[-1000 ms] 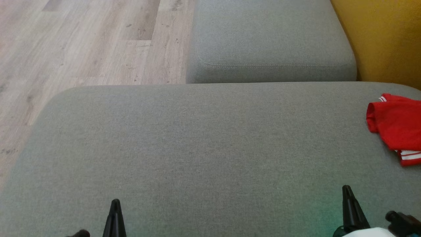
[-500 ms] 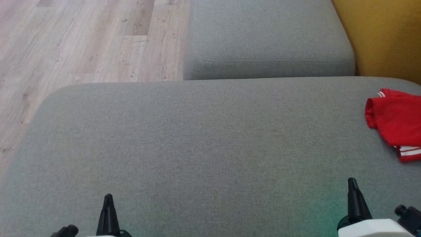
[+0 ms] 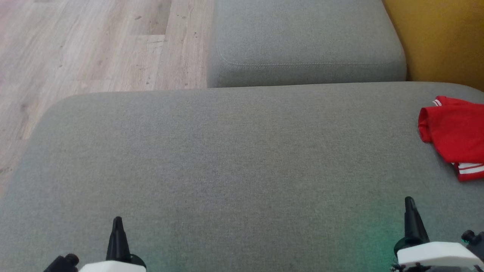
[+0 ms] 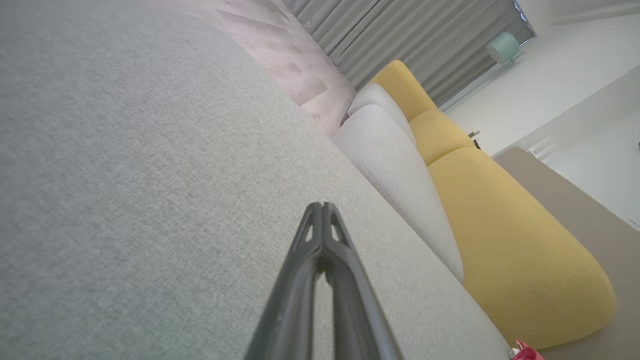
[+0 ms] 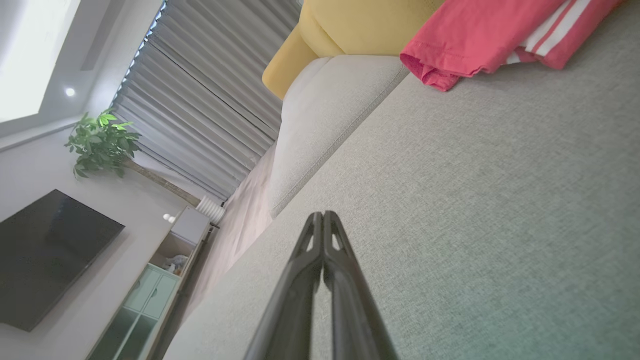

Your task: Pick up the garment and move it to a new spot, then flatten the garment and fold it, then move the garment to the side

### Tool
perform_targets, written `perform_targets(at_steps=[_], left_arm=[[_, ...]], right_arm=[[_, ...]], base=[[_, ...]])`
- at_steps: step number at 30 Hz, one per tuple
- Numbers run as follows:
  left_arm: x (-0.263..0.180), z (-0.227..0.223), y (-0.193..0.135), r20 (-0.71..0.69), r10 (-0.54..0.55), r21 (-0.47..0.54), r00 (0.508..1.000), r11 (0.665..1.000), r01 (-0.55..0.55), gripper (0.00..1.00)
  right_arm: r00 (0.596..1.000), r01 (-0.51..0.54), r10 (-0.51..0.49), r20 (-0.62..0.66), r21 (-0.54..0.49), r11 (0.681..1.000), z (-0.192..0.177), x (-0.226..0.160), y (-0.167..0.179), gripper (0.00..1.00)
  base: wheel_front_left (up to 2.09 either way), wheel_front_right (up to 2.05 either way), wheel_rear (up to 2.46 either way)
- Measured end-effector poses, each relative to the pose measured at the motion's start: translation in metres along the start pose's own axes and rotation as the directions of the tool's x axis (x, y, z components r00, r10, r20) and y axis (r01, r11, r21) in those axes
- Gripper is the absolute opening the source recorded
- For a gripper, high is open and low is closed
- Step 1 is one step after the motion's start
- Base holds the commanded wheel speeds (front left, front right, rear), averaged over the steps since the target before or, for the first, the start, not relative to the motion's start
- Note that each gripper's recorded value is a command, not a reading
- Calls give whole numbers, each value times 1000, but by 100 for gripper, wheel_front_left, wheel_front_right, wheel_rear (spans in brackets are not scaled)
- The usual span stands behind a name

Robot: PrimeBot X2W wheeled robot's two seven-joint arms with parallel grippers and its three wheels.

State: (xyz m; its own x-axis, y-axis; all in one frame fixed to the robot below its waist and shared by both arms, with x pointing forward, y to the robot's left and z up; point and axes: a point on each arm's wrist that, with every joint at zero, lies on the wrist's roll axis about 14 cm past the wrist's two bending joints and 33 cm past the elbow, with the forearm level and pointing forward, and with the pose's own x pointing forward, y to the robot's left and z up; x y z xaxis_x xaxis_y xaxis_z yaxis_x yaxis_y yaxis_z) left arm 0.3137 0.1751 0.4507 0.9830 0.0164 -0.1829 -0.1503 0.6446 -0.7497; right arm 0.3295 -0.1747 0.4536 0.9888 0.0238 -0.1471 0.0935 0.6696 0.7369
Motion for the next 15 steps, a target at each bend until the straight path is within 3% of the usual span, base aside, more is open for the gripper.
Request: perform_targets(at_steps=[15], left_arm=[[13,6,-3,-11,-7,-165,1000,986,5,0]], right_arm=[[1000,10,-14,17,176,984,10,9,-1,0]], base=[[0,0,0]])
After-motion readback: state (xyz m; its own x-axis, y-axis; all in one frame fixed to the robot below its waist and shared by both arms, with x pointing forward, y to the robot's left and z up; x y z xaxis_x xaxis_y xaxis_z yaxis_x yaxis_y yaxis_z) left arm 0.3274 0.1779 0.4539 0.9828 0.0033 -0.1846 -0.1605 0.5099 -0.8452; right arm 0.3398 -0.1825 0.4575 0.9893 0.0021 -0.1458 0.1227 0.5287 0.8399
